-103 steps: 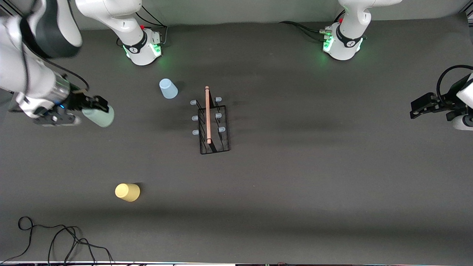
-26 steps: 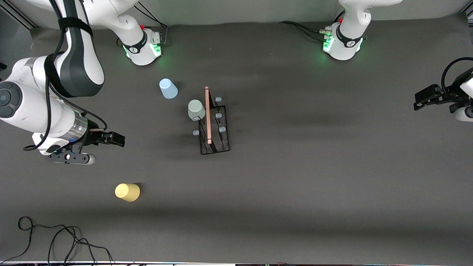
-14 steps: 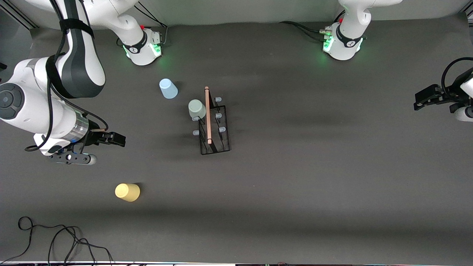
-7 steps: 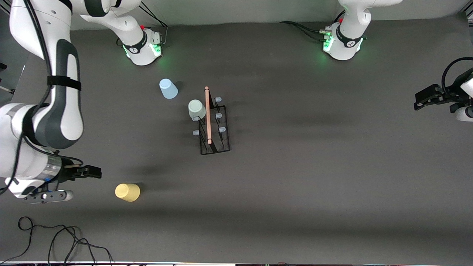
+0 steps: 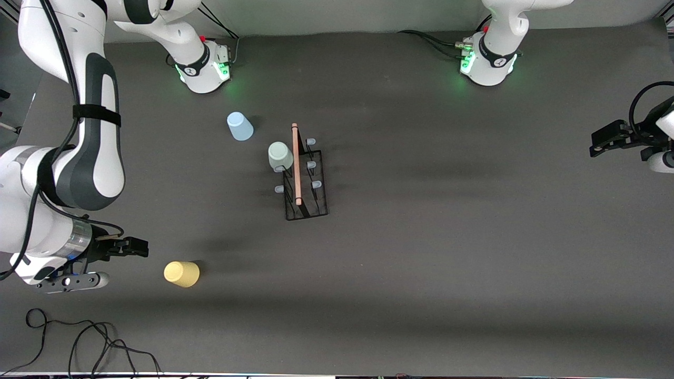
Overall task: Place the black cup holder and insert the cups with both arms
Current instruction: 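Move the right gripper to the yellow cup and grasp it, then lift the yellow cup with the right gripper and carry it to the rack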
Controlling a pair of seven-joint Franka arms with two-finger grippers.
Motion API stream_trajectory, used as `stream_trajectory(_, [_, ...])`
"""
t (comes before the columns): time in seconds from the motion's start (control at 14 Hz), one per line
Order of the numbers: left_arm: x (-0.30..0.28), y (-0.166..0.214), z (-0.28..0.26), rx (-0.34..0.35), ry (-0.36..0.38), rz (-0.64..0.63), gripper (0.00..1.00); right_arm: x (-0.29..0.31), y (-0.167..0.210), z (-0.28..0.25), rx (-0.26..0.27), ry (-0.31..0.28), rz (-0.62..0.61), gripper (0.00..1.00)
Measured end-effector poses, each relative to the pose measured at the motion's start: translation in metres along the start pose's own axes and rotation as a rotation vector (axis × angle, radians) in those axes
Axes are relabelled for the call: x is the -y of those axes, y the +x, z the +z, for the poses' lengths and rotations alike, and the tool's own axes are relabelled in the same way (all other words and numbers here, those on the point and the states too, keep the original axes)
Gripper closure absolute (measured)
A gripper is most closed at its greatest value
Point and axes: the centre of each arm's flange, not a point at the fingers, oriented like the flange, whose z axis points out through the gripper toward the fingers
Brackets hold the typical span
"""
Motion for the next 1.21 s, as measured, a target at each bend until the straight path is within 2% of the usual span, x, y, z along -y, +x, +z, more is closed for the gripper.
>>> stream_trajectory(0.29, [0.000, 0.000, 0.000, 0.000, 0.000, 0.000, 0.00, 0.017, 0.014, 0.068, -0.063, 0.007, 0.005, 0.00])
stream_trajectory(0.57, [0.000, 0.000, 0.000, -0.002, 0.000, 0.000, 0.00, 0.023, 0.009, 0.142, -0.100, -0.006, 0.023, 0.00])
stream_trajectory(0.86, [0.000, 0.000, 0.000, -0.002, 0.000, 0.000, 0.00, 0.025, -0.001, 0.179, -0.097, -0.002, 0.043, 0.00])
stream_trajectory(0.93, [0.000, 0.000, 0.000, -0.002, 0.000, 0.001, 0.00, 0.025, -0.003, 0.183, -0.091, -0.001, 0.046, 0.07])
stream_trajectory(1.07, [-0.001, 0.000, 0.000, -0.002, 0.000, 0.002, 0.00, 0.023, -0.005, 0.188, -0.083, -0.001, 0.049, 0.30])
stream_trajectory(1.14, [-0.001, 0.000, 0.000, -0.002, 0.000, 0.002, 0.00, 0.023, -0.005, 0.186, -0.084, 0.000, 0.048, 0.35])
stream_trajectory(1.21, [-0.002, 0.000, 0.000, -0.002, 0.000, 0.003, 0.00, 0.023, -0.006, 0.186, -0.075, 0.003, 0.047, 0.35])
